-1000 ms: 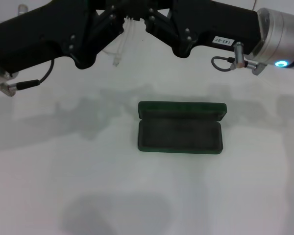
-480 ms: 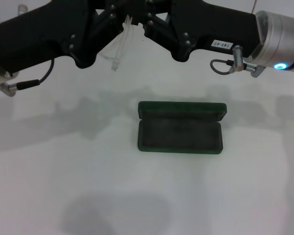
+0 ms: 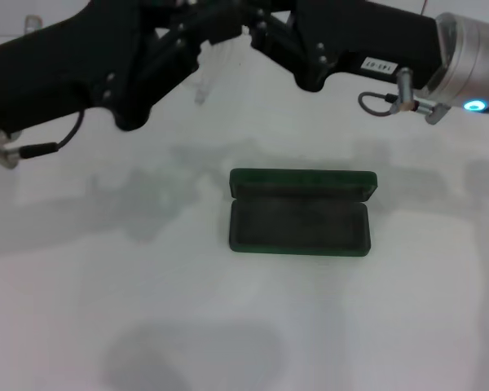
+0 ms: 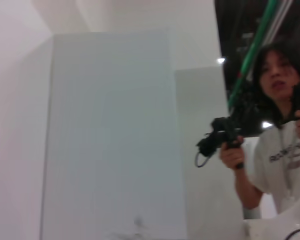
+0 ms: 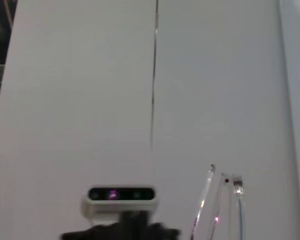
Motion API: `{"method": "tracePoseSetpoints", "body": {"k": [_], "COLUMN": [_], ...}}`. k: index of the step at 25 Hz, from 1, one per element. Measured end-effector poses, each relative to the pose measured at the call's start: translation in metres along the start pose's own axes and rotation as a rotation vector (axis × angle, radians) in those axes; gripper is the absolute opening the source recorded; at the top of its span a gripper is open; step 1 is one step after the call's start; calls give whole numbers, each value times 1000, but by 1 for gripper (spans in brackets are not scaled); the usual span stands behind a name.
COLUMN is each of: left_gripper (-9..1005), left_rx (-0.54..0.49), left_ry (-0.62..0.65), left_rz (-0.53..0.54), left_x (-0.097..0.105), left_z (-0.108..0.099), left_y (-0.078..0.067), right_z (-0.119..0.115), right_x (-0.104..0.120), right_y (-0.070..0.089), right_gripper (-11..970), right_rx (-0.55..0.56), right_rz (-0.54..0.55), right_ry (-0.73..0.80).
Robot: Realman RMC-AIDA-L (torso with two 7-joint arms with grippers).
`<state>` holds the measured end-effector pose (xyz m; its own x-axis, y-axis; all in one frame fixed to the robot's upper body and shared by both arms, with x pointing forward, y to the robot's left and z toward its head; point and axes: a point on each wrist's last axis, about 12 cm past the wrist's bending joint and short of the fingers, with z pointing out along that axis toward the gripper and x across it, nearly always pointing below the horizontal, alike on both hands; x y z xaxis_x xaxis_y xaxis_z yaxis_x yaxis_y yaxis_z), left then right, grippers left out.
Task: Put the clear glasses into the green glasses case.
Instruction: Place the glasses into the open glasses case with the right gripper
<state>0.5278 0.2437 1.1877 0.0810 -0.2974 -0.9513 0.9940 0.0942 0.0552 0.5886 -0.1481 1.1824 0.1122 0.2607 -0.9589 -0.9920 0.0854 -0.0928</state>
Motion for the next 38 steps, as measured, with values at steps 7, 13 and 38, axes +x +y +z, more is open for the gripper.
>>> {"method": "tracePoseSetpoints", "body": {"k": [7, 13, 38], "left_gripper": [38, 38, 38], "left_rx": [-42, -165, -286], "left_ry": [5, 38, 69], "left_rz": [7, 23, 58], "left_x": [-14, -34, -49], "left_z": [-41, -93, -139], "left_y": [-13, -26, -51], "right_z": [-17, -14, 123], "right_x": [-19, -60, -39], "right_y": [-3, 3, 12], "right_gripper": [111, 112, 114], "right_rx": [15, -136, -195], "right_rz": [-53, -96, 25], "right_ry": [0, 247, 1626]}}
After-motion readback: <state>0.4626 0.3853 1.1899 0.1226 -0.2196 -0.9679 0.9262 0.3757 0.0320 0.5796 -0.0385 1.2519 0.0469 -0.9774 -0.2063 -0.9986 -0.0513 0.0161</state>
